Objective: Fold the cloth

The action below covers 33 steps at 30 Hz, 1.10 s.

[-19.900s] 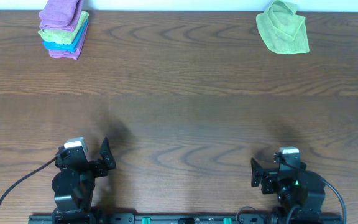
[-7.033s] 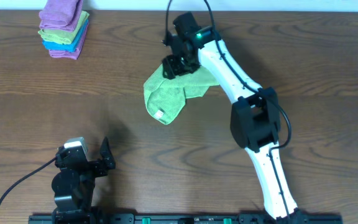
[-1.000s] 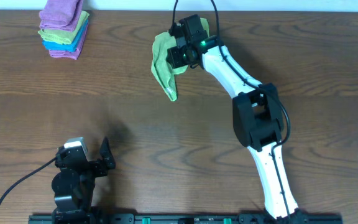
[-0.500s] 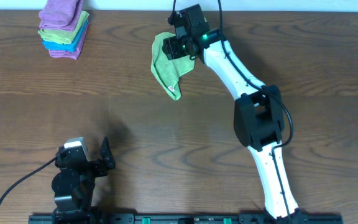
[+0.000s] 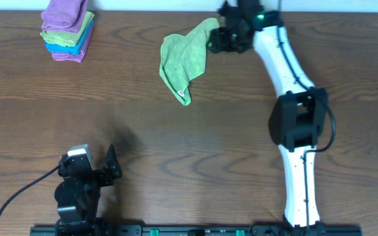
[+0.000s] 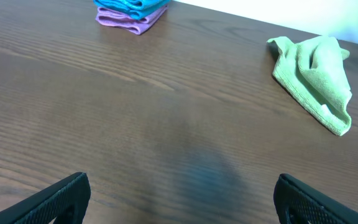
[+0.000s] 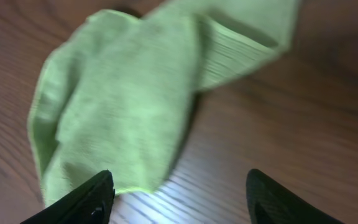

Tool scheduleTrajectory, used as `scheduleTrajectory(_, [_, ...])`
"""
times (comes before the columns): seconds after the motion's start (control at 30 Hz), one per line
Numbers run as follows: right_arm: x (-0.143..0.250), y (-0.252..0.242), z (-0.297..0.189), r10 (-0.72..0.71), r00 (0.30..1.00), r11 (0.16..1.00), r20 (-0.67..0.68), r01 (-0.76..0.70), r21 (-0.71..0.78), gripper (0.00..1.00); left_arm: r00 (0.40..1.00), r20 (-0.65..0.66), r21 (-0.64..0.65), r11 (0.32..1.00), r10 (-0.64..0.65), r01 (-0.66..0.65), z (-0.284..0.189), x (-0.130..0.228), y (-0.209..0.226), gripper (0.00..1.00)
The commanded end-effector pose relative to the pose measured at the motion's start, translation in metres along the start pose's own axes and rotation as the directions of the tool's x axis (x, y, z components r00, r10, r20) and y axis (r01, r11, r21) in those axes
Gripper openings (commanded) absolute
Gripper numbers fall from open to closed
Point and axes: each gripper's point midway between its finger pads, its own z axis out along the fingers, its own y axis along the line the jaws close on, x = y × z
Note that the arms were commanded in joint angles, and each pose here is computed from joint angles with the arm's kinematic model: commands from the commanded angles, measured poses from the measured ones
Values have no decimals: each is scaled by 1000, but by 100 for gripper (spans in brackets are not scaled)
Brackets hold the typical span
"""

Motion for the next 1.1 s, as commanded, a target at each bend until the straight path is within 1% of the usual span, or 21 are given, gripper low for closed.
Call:
scheduleTrajectory(0.0, [12,27,9,-15,1000,987,-26,11,-162,70,1000,-17,-11,1000,-3,2,3,8,3,95])
scheduleTrajectory(0.1, [13,31,17,2,1000,981,-18,-6,-192,73,1000,-17,-11,1000,-3,2,3,8,3,95])
scheduleTrajectory(0.37, [14,31,35,52,999,977,0,-51,-208,77,1000,-17,-11,1000,-3,2,3,8,3,95])
scheduleTrajectory(0.6, [15,26,43,64,998,978,9,-61,-199,78,1000,-17,-11,1000,-3,2,3,8,3,95])
scheduleTrajectory(0.83, [15,20,66,160,987,962,4,-155,-225,79,1000,-17,-11,1000,-3,2,3,8,3,95])
scheduleTrajectory(0.93, [19,17,74,188,982,956,-9,-185,-228,78,1000,-17,-11,1000,-3,3,3,8,3,95])
scheduleTrajectory(1.07, [22,20,78,201,979,948,-25,-201,-246,80,1000,-17,-11,1000,-3,2,3,8,3,95])
